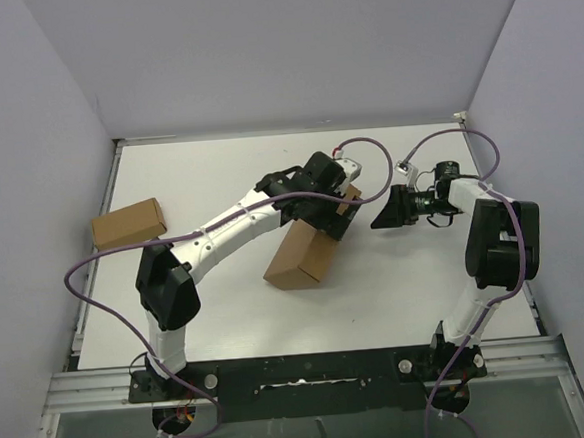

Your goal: Fold the paper box

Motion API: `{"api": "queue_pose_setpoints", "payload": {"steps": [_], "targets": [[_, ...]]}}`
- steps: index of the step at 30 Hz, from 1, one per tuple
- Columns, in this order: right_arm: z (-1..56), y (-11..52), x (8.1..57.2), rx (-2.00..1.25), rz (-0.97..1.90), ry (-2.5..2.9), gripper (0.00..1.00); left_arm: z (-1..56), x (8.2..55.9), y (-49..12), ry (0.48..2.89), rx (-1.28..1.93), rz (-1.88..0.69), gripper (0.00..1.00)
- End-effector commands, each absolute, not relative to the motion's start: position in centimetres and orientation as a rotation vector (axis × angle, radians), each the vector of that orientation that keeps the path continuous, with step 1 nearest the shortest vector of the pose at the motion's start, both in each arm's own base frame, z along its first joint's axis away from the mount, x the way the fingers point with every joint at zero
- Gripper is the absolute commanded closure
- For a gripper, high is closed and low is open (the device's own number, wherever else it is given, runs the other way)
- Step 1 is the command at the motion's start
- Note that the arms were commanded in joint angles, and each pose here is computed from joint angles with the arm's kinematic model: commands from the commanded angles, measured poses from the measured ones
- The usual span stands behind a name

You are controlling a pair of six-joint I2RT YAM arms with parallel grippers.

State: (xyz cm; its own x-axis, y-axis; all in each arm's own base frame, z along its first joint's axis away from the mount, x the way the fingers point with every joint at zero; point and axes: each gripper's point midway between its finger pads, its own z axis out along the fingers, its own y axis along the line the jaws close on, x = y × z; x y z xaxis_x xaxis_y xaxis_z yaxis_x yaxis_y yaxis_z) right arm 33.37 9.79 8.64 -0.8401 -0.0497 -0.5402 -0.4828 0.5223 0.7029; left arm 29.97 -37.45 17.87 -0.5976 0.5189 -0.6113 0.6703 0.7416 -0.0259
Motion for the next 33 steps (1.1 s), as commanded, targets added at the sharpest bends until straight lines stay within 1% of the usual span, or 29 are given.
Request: {"api": "queue_pose_setpoints", "payload": {"steps": [1, 5, 8, 11, 15, 16, 17, 18, 19, 20, 22, 23, 25, 26, 30, 33], "targets": [[9.2, 9.7, 33.6, -0.44, 1.266, 2.289, 0.37, 24.9, 28.1, -40.9, 2.171, 0.81, -0.737, 0.04], [9.3, 9.0, 33.7, -0.441, 1.222, 2.297, 0.37, 27.4, 27.1, -41.4, 2.075, 0.778, -0.871, 0.02], [9.0, 7.4, 33.9, -0.464, 1.107, 2.332, 0.38, 28.6, 26.5, -40.9, 1.997, 0.745, -0.925, 0.02], [9.1, 5.1, 34.1, -0.483, 0.962, 2.355, 0.41, 29.2, 26.3, -39.3, 1.938, 0.667, -0.971, 0.02], [11.3, 3.4, 34.0, -0.539, 0.861, 2.268, 0.43, 27.5, 25.6, -35.3, 1.927, 0.501, -1.071, 0.02], [12.5, 3.8, 33.7, -0.591, 0.859, 2.207, 0.46, 26.3, 25.2, -34.1, 1.941, 0.453, -1.1, 0.05], [13.3, 4.3, 33.4, -0.636, 0.868, 2.157, 0.54, 23.7, 24.6, -32.7, 1.993, 0.406, -1.106, 0.08], [14.2, 5.0, 33.0, -0.688, 0.89, 2.097, 0.62, 22.7, 24.1, -31.7, 2.009, 0.359, -1.122, 0.11], [15.1, 5.9, 32.3, -0.747, 0.927, 2.034, 0.7, 21.8, 23.6, -30.7, 2.029, 0.316, -1.129, 0.17], [15.4, 7.0, 31.2, -0.865, 0.95, 1.957, 0.79, 19.9, 22.9, -29.5, 2.073, 0.281, -1.116, 0.26], [15.5, 9.5, 28.4, -1.138, 0.984, 1.77, 0.95, 17.5, 22.0, -27.6, 2.141, 0.22, -1.057, 0.53], [14.9, 10.8, 26.4, -1.291, 1.001, 1.668, 1.0, 16.3, 21.6, -26.7, 2.179, 0.19, -1.024, 0.61], [13.7, 11.9, 23.1, -1.541, 0.997, 1.448, 1.0, 14.5, 20.8, -25.5, 2.232, 0.154, -0.992, 0.74], [13.2, 12.2, 21.7, -1.631, 0.993, 1.346, 1.0, 13.7, 20.5, -25.0, 2.251, 0.129, -0.986, 0.78], [11.0, 12.9, 19.1, -1.81, 0.961, 1.2, 1.0, 11.5, 19.1, -25.2, 2.283, 0.068, -1.074, 0.79], [8.5, 13.7, 18.9, -1.958, 0.864, 1.202, 1.0, 9.8, 18.6, -25.9, 2.313, 0.025, -1.141, 0.78]]}}
